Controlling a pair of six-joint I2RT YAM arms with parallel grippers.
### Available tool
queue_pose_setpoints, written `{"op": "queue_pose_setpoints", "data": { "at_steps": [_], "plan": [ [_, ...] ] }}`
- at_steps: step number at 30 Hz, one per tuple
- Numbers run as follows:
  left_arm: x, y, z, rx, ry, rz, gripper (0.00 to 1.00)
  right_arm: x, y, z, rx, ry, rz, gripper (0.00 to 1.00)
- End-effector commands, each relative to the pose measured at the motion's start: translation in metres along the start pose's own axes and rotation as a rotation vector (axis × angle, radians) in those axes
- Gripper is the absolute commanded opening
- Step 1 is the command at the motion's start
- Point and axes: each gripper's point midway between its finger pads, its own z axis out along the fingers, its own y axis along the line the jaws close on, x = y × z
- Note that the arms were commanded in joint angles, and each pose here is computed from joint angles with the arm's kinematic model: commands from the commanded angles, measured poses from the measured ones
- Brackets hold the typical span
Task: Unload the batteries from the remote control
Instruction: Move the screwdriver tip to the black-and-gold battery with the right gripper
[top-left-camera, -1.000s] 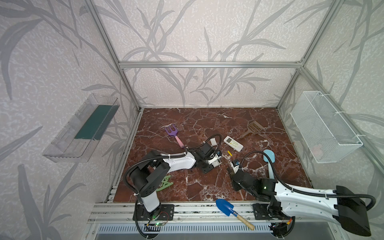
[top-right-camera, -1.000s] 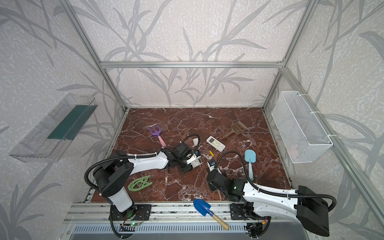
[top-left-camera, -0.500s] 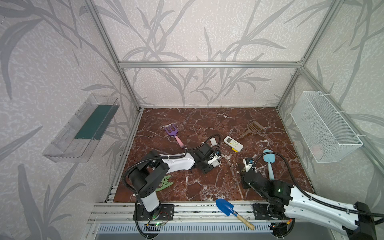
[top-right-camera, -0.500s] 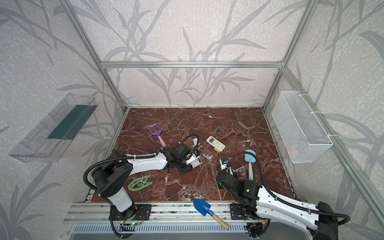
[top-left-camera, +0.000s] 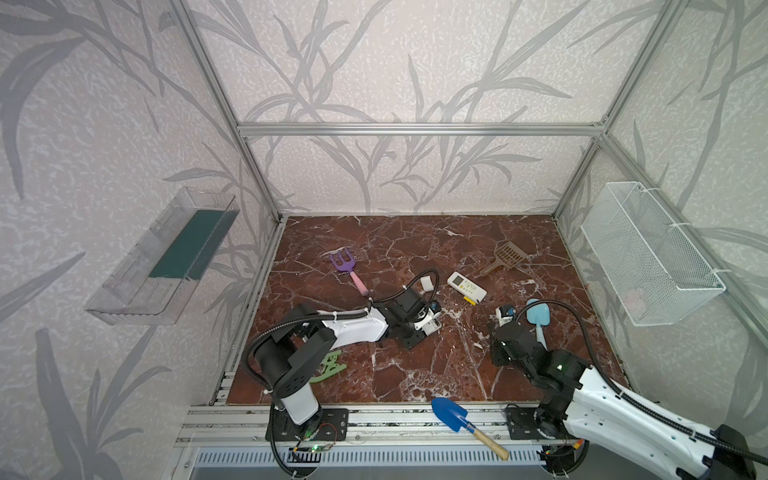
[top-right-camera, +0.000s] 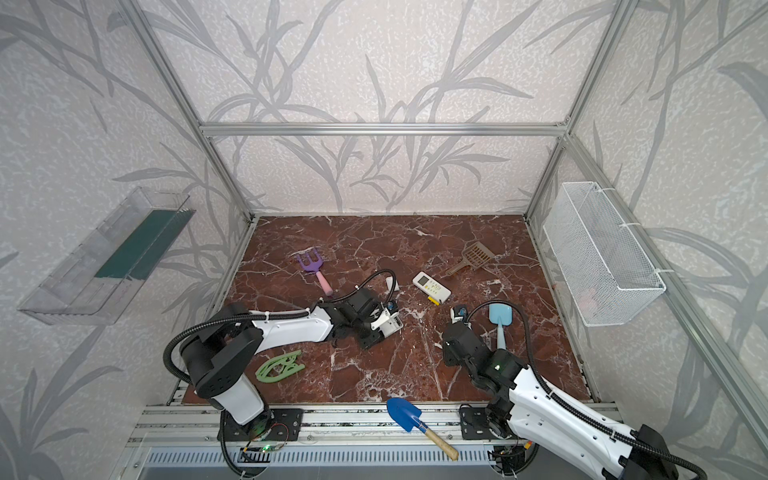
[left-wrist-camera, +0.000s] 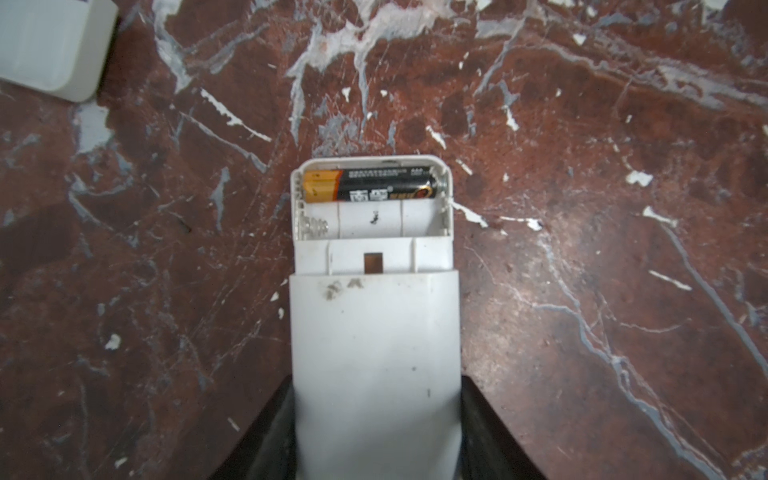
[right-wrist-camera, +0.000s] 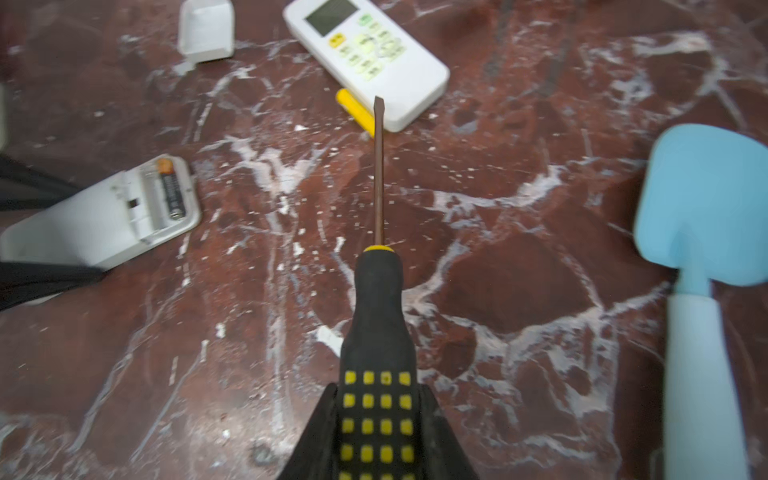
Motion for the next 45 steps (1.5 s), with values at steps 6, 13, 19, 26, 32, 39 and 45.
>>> {"op": "queue_pose_setpoints", "data": {
  "at_steps": [6,13,19,26,32,39,45],
  "plan": [
    [-0.009,-0.002,-0.004,0.002,-0.044,-0.083,0.27,0.002,0.062,-0.019,-0.324,0.080,-0.077,0.00],
    [-0.010,-0.001,0.001,-0.006,-0.041,-0.114,0.27,-0.001,0.092,-0.025,-0.400,0.111,-0.088,0.00],
    [-0.008,0.004,0.000,-0.043,-0.035,-0.136,0.27,0.005,0.095,-0.013,-0.332,0.180,-0.053,0.00],
    [-0.008,0.007,0.000,-0.074,-0.035,-0.165,0.27,0.011,0.083,-0.005,-0.229,0.201,0.000,0.00],
    [-0.007,0.009,0.002,-0.111,-0.004,-0.190,0.27,0.007,0.081,-0.006,-0.161,0.191,-0.026,0.00],
    [-0.004,0.008,0.006,-0.134,0.031,-0.212,0.27,0.011,0.085,-0.004,-0.074,0.207,-0.119,0.00],
    [-0.010,0.000,0.005,-0.102,0.006,-0.214,0.27,0.020,0.092,0.006,-0.027,0.225,-0.171,0.00]
  ]
}}
